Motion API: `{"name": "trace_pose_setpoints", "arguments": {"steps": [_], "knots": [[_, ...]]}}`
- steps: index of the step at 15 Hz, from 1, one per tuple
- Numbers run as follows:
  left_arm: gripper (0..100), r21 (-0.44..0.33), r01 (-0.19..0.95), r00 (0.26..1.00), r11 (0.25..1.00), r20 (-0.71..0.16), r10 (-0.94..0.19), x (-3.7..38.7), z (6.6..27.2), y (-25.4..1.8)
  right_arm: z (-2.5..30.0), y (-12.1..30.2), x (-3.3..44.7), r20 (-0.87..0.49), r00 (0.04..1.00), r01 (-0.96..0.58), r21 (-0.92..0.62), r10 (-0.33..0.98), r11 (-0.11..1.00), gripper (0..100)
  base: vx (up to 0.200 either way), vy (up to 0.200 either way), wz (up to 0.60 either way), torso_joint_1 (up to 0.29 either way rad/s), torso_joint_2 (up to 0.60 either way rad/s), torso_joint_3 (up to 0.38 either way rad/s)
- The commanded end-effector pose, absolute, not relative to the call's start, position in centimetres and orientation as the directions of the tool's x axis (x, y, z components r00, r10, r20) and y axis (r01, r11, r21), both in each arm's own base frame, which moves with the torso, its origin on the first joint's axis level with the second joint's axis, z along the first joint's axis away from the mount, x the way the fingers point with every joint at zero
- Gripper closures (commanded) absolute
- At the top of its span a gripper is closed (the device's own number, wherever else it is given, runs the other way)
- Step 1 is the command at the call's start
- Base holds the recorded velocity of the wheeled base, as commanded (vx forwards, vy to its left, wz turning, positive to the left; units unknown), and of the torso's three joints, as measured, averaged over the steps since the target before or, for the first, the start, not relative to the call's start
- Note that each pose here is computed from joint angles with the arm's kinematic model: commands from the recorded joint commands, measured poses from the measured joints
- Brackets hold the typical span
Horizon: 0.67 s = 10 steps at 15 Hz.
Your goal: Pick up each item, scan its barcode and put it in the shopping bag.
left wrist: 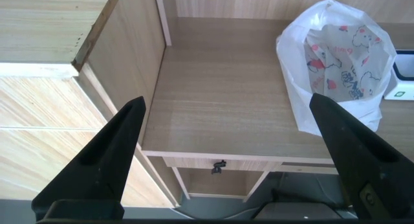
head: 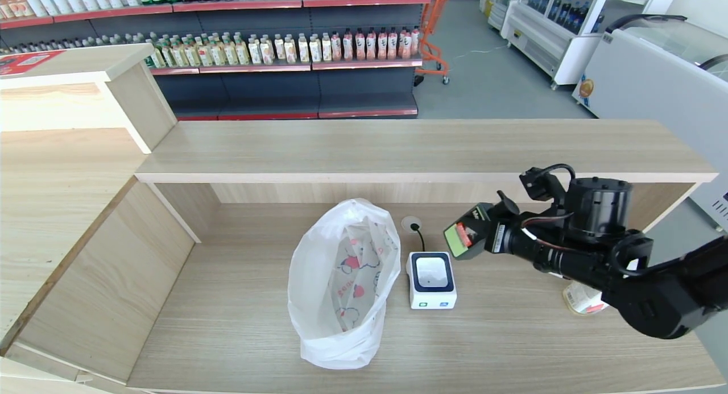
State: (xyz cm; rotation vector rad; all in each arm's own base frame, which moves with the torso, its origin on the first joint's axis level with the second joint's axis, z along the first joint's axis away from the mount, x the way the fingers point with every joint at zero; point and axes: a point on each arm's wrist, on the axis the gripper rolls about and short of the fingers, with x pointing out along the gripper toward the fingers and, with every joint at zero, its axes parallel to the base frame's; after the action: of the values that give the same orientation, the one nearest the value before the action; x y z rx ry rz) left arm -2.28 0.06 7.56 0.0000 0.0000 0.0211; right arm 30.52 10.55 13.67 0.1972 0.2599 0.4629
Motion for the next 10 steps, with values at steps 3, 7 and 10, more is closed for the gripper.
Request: {"name": "trace_pose_setpoints", "arguments": {"steps": [3, 7, 10], "knots": [[0, 0.0, -0.021, 1.0, 1.0, 0.0, 0.021, -2.3, 7.5, 0.1, 16.1, 8.0, 28.0, -0.139, 0.899, -0.388, 0.188, 0.415, 0.902, 100, 0.0, 0.0, 0.0, 0.0, 0.0, 0.0], [0, 0.002, -0.021, 1.0, 1.0, 0.0, 0.021, -2.3, 7.5, 0.1, 15.7, 7.5, 27.4, -0.16, 0.9, -0.375, 0.188, 0.405, 0.908, 100, 0.0, 0.0, 0.0, 0.0, 0.0, 0.0], [0, 0.002, -0.021, 1.0, 1.0, 0.0, 0.021, -2.3, 7.5, 0.1, 15.3, 7.4, 27.1, -0.176, 0.896, -0.371, 0.204, 0.407, 0.906, 100, -0.133, 0.0, 0.0, 0.003, 0.0, 0.006]]}}
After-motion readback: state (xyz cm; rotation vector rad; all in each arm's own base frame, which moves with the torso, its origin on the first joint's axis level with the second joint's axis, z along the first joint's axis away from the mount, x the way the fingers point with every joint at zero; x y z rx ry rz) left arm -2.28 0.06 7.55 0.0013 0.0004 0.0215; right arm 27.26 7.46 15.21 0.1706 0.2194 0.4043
